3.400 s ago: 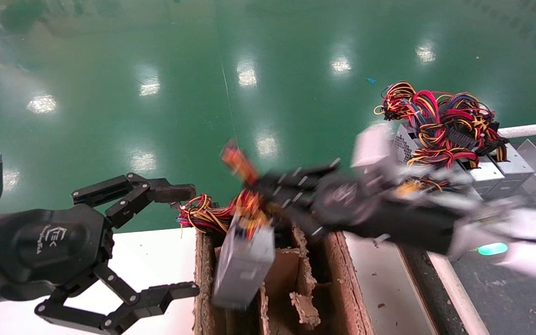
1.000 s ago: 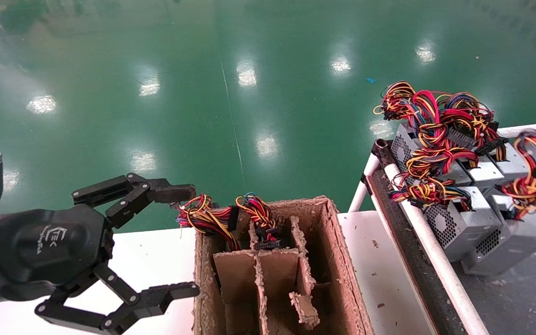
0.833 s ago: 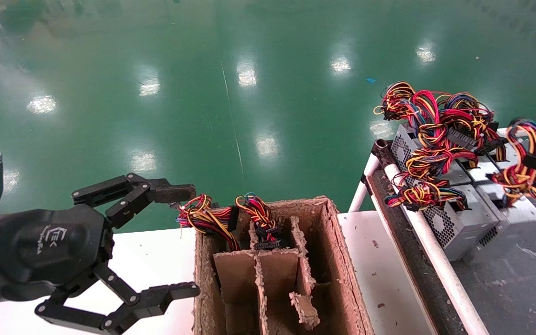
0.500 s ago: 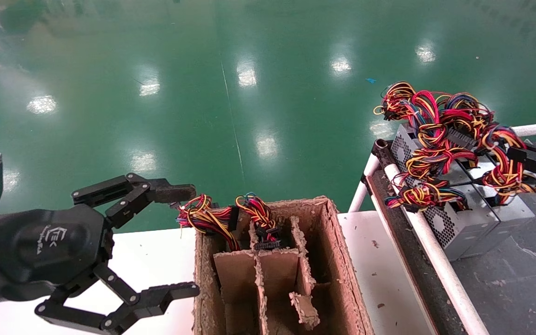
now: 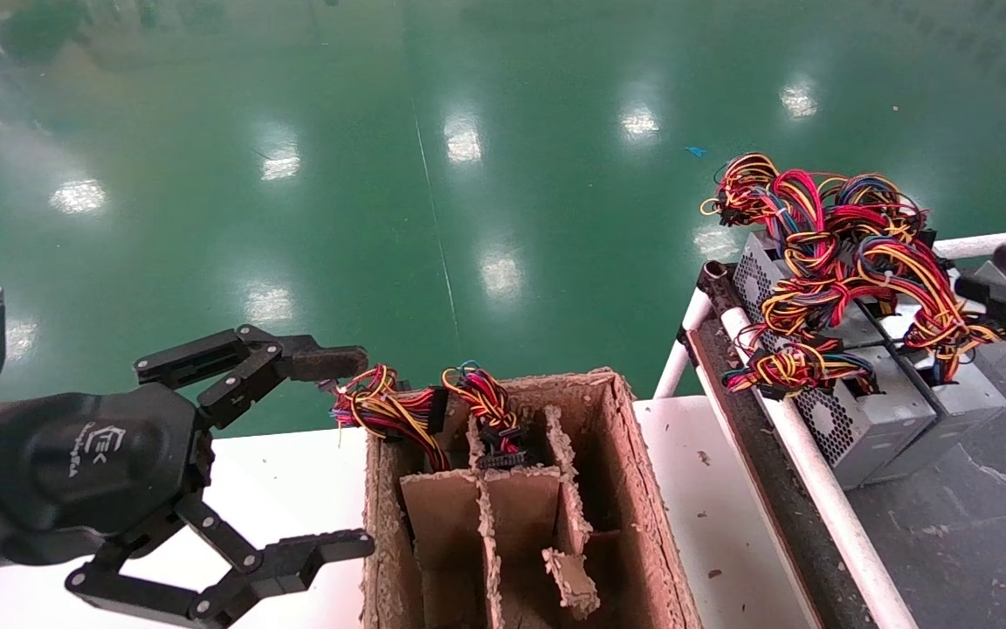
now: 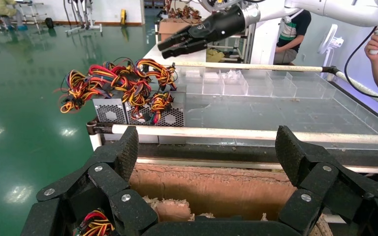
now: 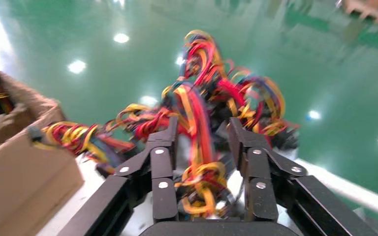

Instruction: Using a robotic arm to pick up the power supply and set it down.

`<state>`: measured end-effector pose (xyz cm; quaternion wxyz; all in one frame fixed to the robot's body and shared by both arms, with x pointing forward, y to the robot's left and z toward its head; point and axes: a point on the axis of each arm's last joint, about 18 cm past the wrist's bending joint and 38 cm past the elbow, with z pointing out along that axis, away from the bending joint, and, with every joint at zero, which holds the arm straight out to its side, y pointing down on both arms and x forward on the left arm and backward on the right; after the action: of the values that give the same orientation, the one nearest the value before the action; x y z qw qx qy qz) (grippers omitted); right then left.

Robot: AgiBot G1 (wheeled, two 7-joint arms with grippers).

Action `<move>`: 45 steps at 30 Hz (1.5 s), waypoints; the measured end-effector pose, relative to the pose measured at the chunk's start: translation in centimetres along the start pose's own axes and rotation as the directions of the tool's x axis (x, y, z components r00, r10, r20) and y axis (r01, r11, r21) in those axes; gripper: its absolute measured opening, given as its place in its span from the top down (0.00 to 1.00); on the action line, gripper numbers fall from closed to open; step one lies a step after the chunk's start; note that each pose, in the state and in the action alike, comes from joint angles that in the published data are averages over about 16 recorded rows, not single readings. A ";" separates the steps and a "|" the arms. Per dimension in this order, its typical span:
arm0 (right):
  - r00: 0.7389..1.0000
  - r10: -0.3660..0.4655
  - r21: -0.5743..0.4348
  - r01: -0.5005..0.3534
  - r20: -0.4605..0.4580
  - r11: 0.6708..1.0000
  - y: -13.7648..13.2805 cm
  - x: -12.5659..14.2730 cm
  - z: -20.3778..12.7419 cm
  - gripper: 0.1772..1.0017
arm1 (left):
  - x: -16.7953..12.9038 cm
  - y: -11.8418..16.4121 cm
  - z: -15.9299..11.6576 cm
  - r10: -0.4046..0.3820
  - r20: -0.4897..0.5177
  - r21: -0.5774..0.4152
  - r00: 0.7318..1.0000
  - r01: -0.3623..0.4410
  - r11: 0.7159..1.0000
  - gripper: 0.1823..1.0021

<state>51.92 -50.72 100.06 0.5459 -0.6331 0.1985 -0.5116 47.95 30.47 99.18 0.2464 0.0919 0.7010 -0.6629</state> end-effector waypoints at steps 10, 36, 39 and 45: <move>0.997 -0.014 0.035 0.012 0.071 0.999 -0.8 -1.9 1.5 0.51 | 0.0 0.0 0.0 0.000 0.000 0.000 1.000 0.000 1.000 0.00; 0.910 -0.020 0.158 -0.050 0.414 0.986 -4.0 -10.3 5.2 0.03 | 0.0 0.0 0.0 0.000 0.000 0.000 1.000 0.000 1.000 0.00; 0.892 -0.026 0.169 -0.057 0.451 0.984 -4.4 -11.2 5.5 0.01 | 0.0 0.0 0.0 0.000 0.000 0.000 1.000 0.000 1.000 0.00; 0.851 -0.040 0.190 -0.070 0.523 0.979 -5.1 -13.2 5.8 0.00 | 0.0 0.0 0.0 0.000 0.000 0.000 1.000 0.000 1.000 0.00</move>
<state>50.16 -35.53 99.66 0.6448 -0.6882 -0.0059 -0.3327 47.95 30.47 99.18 0.2464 0.0917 0.7010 -0.6630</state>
